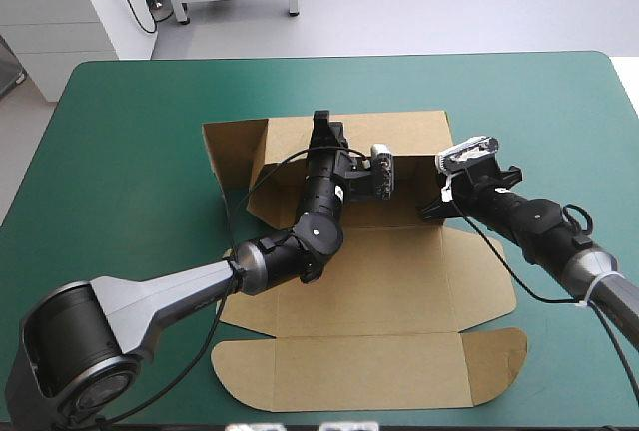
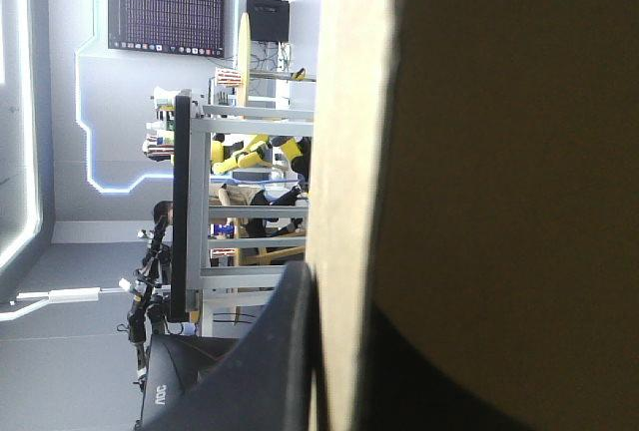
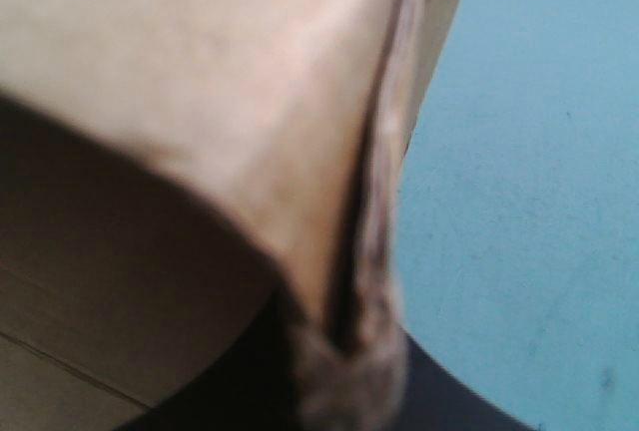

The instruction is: Fold the box

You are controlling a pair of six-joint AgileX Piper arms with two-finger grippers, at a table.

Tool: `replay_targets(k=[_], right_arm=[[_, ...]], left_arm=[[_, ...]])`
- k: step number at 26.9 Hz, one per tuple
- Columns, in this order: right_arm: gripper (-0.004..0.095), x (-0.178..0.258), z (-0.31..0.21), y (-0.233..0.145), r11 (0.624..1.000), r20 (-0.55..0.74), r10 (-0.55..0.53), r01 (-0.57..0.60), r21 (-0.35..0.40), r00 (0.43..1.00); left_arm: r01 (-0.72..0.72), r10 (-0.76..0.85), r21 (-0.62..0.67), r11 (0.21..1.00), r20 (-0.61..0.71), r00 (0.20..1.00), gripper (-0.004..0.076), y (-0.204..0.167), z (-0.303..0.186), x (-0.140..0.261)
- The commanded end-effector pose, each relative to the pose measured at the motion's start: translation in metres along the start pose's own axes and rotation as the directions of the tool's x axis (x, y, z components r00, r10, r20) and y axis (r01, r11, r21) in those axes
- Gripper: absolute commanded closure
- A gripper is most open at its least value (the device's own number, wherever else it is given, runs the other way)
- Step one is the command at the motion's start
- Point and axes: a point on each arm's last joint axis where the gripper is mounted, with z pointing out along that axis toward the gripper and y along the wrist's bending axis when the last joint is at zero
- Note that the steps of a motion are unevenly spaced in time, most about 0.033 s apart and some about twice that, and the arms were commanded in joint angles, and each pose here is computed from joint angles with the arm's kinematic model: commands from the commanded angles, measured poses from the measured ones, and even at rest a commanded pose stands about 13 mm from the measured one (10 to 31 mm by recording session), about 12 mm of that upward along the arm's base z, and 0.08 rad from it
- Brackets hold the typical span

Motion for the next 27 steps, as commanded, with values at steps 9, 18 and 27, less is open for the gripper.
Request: replay_targets(k=[9,18,27], right_arm=[[0.0908,-0.015,-0.011,0.014,0.992,0.042,-0.027,0.032,-0.12,0.999],[0.0908,-0.014,-0.011,0.01,0.997,0.03,0.002,0.0,-0.076,1.0],[0.0908,-0.051,-0.016,0.001,1.0,0.139,-0.001,0.002,-0.008,0.99]], left_arm=[[0.031,-0.032,-0.088,0.996,-0.015,0.999,0.0335,0.026,-0.002,0.008],[0.028,-0.027,-0.08,0.996,0.018,0.999,0.0302,0.023,-0.009,-0.002],[0.054,-0.047,-0.124,0.991,0.054,0.997,0.0303,0.018,-0.041,-0.031]])
